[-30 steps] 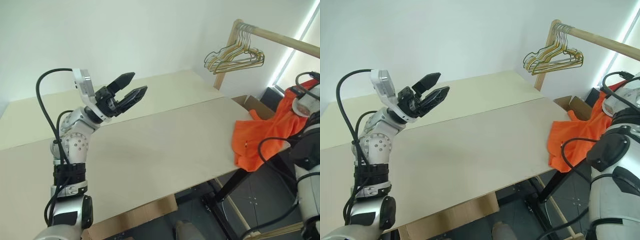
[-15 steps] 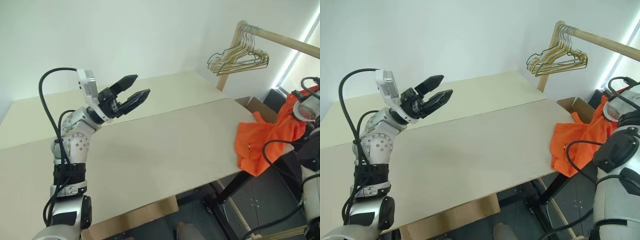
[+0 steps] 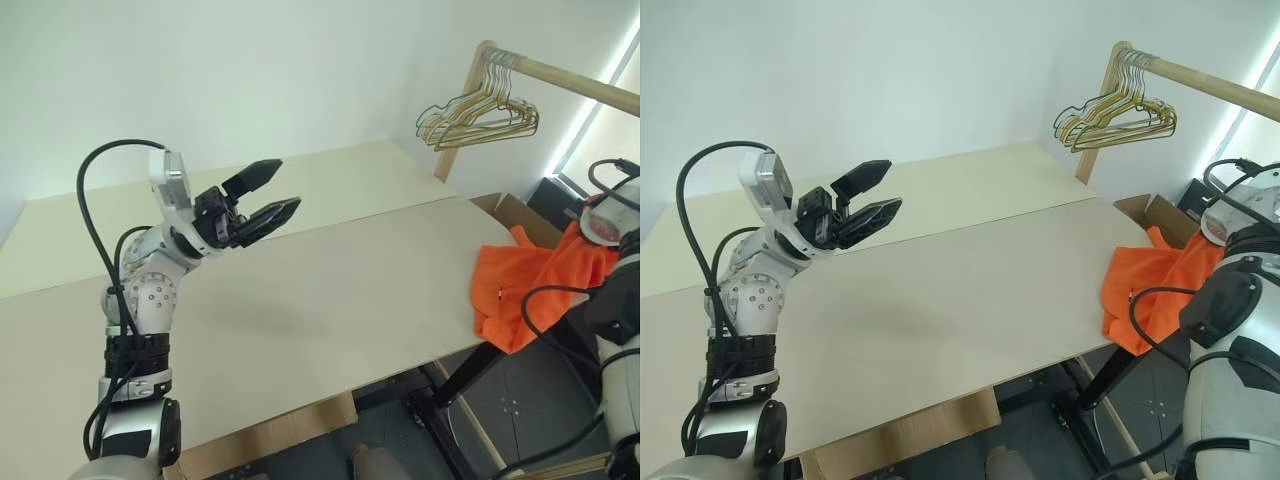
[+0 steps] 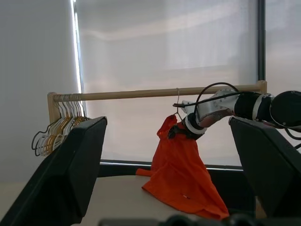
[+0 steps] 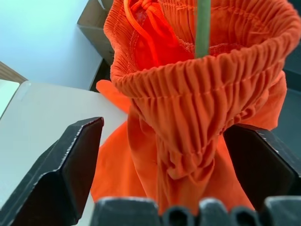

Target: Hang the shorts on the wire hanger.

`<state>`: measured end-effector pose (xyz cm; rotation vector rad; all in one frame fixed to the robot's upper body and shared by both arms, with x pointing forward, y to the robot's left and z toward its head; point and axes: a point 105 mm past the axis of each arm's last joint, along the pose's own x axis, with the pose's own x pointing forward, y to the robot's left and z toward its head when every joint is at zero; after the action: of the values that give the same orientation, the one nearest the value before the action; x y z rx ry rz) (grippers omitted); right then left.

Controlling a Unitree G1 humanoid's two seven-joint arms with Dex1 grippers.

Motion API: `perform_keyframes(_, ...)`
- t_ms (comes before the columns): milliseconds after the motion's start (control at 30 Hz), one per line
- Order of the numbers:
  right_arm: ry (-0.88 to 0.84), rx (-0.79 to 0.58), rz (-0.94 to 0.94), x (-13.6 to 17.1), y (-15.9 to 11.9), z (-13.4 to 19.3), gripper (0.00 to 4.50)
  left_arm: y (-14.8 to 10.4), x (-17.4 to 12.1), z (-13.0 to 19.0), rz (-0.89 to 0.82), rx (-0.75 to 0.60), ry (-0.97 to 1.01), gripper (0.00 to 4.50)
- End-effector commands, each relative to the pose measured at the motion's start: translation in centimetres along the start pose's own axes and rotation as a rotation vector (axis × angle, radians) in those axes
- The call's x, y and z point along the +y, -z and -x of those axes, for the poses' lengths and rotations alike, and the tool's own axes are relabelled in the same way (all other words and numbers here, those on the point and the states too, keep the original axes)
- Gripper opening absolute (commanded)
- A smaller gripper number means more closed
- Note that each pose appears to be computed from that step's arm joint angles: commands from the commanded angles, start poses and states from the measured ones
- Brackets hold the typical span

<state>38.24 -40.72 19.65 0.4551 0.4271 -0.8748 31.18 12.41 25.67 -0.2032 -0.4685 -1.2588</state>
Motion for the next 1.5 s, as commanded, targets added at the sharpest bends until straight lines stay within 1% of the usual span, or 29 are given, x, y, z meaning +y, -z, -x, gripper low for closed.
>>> perform_keyframes(33, 0.024, -0.109, -0.010, -0.1, -2.5, 0.9, 4.44, -0.8, -0.6, -0.2, -0.040, -0.014, 0.044, 4.50)
perform_keyframes(233, 0.108, -0.254, 0.072, 0.0, -5.1, 2.4, 4.44, -0.6, -0.5, 0.0, -0.052, -0.005, 0.035, 4.50)
perform_keyframes(333, 0.188, -0.389, 0.155, 0.4, -7.2, 4.2, 4.44, -0.5, -0.5, 0.1, -0.052, 0.003, 0.035, 4.50)
perform_keyframes(433, 0.212, -0.581, 0.205, 1.5, -9.6, 6.7, 4.44, -0.4, -0.4, 0.2, -0.059, 0.006, 0.026, 4.50)
perform_keyframes(600, 0.154, -0.789, 0.243, 3.2, -11.3, 9.4, 4.44, -0.7, -0.4, 0.4, -0.064, 0.003, 0.022, 4.50)
perform_keyframes(667, 0.086, -0.895, 0.299, 4.8, -11.7, 10.8, 4.44, -0.9, -0.4, 0.8, -0.066, 0.004, 0.019, 4.50)
perform_keyframes(733, 0.007, -0.967, 0.375, 6.5, -11.3, 11.9, 4.44, -0.9, -0.4, 1.2, -0.068, 0.012, 0.011, 4.50)
perform_keyframes(800, -0.112, -0.996, 0.446, 8.4, -10.2, 12.5, 4.44, -1.0, -0.4, 1.5, -0.074, 0.028, -0.004, 4.50)
perform_keyframes(833, -0.226, -0.993, 0.503, 10.0, -9.0, 12.8, 4.44, -0.9, -0.3, 1.8, -0.082, 0.047, -0.019, 4.50)
perform_keyframes(900, -0.462, -0.953, 0.583, 12.6, -6.4, 13.3, 4.44, -0.8, -0.3, 2.6, -0.099, 0.084, -0.047, 4.50)
perform_keyframes(967, -0.616, -0.917, 0.685, 14.2, -3.6, 13.7, 4.44, -0.6, -0.2, 3.6, -0.127, 0.130, -0.103, 4.50)
perform_keyframes(1000, -0.678, -0.884, 0.699, 14.7, -2.5, 13.8, 4.44, -0.5, -0.2, 4.1, -0.137, 0.155, -0.128, 4.50)
perform_keyframes(1067, -0.818, -0.793, 0.696, 15.3, -0.5, 13.9, 4.44, 0.0, -0.3, 5.1, -0.159, 0.215, -0.176, 4.50)
perform_keyframes(1133, -0.918, -0.773, 0.807, 15.8, 1.8, 14.4, 4.44, 0.3, -0.5, 6.2, -0.162, 0.259, -0.226, 4.50)
perform_keyframes(1300, -1.238, -0.643, 0.962, 16.1, 7.3, 16.2, 4.44, 0.6, -1.3, 8.4, -0.160, 0.330, -0.317, 4.50)
perform_keyframes(1433, -1.398, -0.571, 1.223, 15.3, 12.0, 17.0, 4.44, 1.1, -2.1, 9.8, -0.147, 0.380, -0.362, 4.50)
perform_keyframes(1500, -1.437, -0.539, 1.294, 14.8, 13.4, 17.1, 4.44, 1.3, -2.4, 10.2, -0.144, 0.396, -0.370, 4.50)
